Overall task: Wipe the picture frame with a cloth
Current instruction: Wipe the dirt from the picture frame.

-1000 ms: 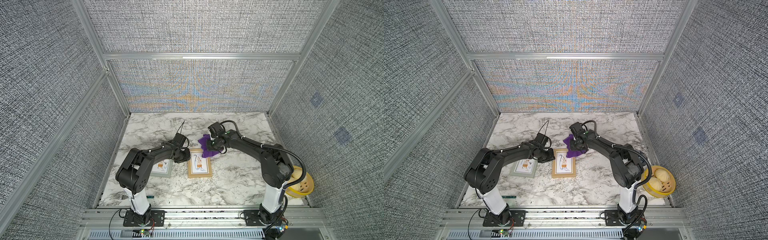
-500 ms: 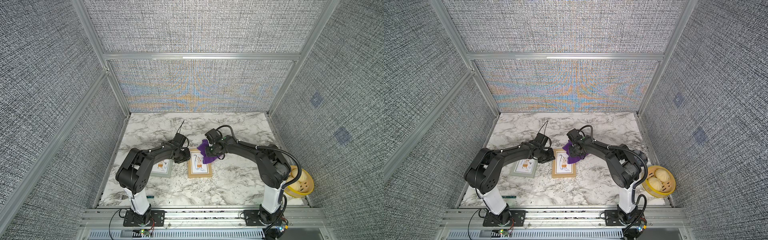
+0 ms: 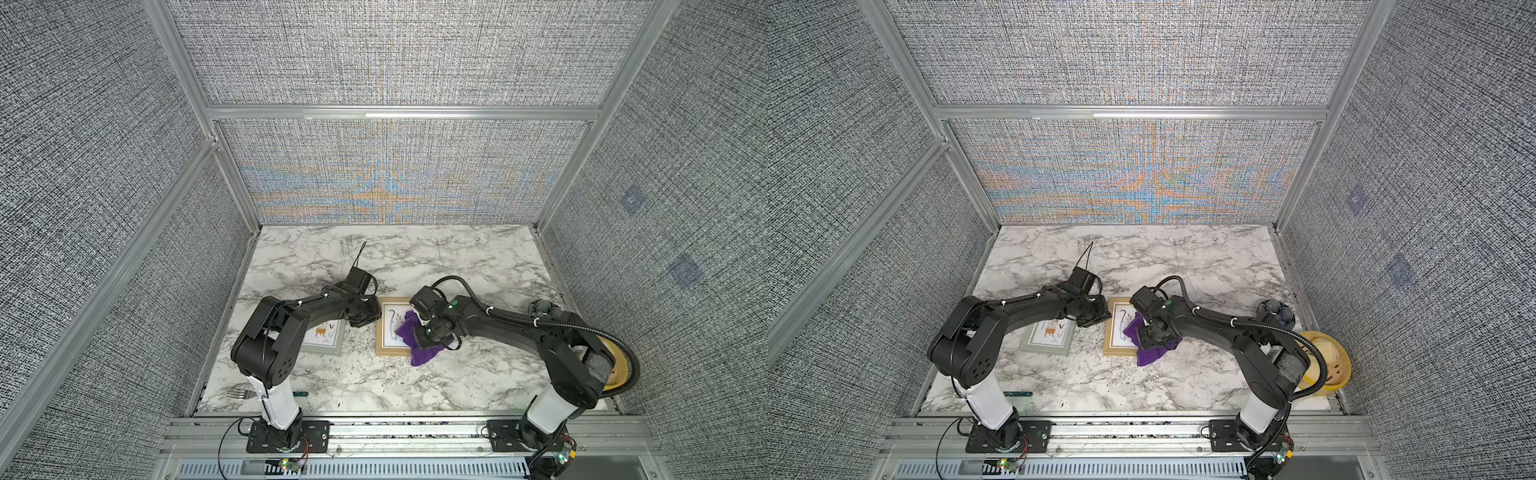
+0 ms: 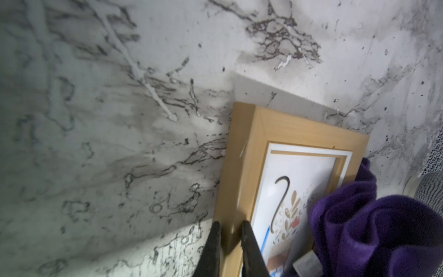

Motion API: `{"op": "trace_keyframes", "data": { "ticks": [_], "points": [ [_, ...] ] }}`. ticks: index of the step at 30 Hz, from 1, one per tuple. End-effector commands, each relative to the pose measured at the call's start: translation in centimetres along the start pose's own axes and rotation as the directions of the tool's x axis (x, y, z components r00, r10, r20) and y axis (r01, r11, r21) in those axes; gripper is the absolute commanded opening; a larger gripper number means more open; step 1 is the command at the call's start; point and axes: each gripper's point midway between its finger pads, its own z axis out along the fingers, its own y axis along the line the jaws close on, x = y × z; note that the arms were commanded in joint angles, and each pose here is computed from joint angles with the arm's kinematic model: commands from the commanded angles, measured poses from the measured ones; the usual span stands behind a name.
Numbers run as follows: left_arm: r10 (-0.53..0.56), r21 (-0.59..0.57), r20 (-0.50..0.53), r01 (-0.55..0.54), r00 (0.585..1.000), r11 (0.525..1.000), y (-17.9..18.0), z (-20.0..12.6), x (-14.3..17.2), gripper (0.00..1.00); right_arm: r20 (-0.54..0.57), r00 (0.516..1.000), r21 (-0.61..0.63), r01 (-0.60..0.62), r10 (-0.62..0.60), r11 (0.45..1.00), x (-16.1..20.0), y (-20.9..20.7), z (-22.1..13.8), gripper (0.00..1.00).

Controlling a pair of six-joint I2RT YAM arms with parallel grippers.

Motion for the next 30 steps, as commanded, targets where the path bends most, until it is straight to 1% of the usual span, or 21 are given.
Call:
{"op": "trace_keyframes", "data": {
  "ticks": [1, 5, 9, 12, 15, 16, 20, 24, 26, 30],
  "points": [
    [-0.190, -0.574, -0.190, 0.048, 0.963, 0.818, 14.6, 0.8, 8.1, 0.00, -0.137, 0.990, -0.007, -0.019, 0.018, 1.000, 3.4, -0.2, -0.1, 0.00],
    [-0.160, -0.559, -0.206, 0.018, 0.965, 0.829, 14.2, 0.8, 7.9, 0.00, -0.069, 0.997, 0.026, -0.032, 0.034, 0.999, 0.4, -0.9, 0.2, 0.00],
    [-0.109, -0.550, -0.230, -0.037, 0.967, 0.834, 13.9, 0.6, 7.4, 0.00, -0.007, 0.995, 0.054, -0.098, 0.098, 0.994, -3.3, -2.0, 0.5, 0.00],
    [-0.086, -0.552, -0.244, -0.065, 0.966, 0.831, 13.9, 0.5, 7.2, 0.00, 0.097, 0.986, 0.007, -0.135, 0.134, 0.991, -7.2, -1.7, -1.4, 0.00],
    [-0.080, -0.547, -0.251, -0.073, 0.965, 0.834, 13.8, 0.5, 7.3, 0.00, 0.221, 0.965, -0.058, -0.133, 0.142, 0.989, -11.1, -0.8, -4.2, 0.00],
    [-0.079, -0.545, -0.252, -0.074, 0.964, 0.835, 13.8, 0.6, 7.3, 0.00, 0.244, 0.959, -0.086, -0.123, 0.141, 0.989, -12.2, -0.3, -4.7, 0.00],
    [-0.081, -0.533, -0.250, -0.067, 0.965, 0.843, 13.6, 0.8, 7.3, 0.00, 0.247, 0.960, -0.161, -0.097, 0.135, 0.982, -15.2, 1.6, -3.9, 0.00],
    [-0.090, -0.516, -0.246, -0.052, 0.965, 0.855, 13.3, 1.2, 7.4, 0.00, 0.246, 0.958, -0.197, -0.097, 0.144, 0.976, -17.3, 2.6, -1.6, 0.00],
    [-0.098, -0.509, -0.242, -0.040, 0.965, 0.860, 13.3, 1.4, 7.4, 0.00, 0.262, 0.951, -0.214, -0.107, 0.163, 0.971, -18.4, 2.6, -0.6, 0.00],
    [-0.104, -0.500, -0.242, -0.032, 0.965, 0.866, 13.2, 1.5, 7.6, 0.00, 0.296, 0.933, -0.280, -0.118, 0.203, 0.953, -20.1, 3.1, 0.1, 0.00]
  ]
}}
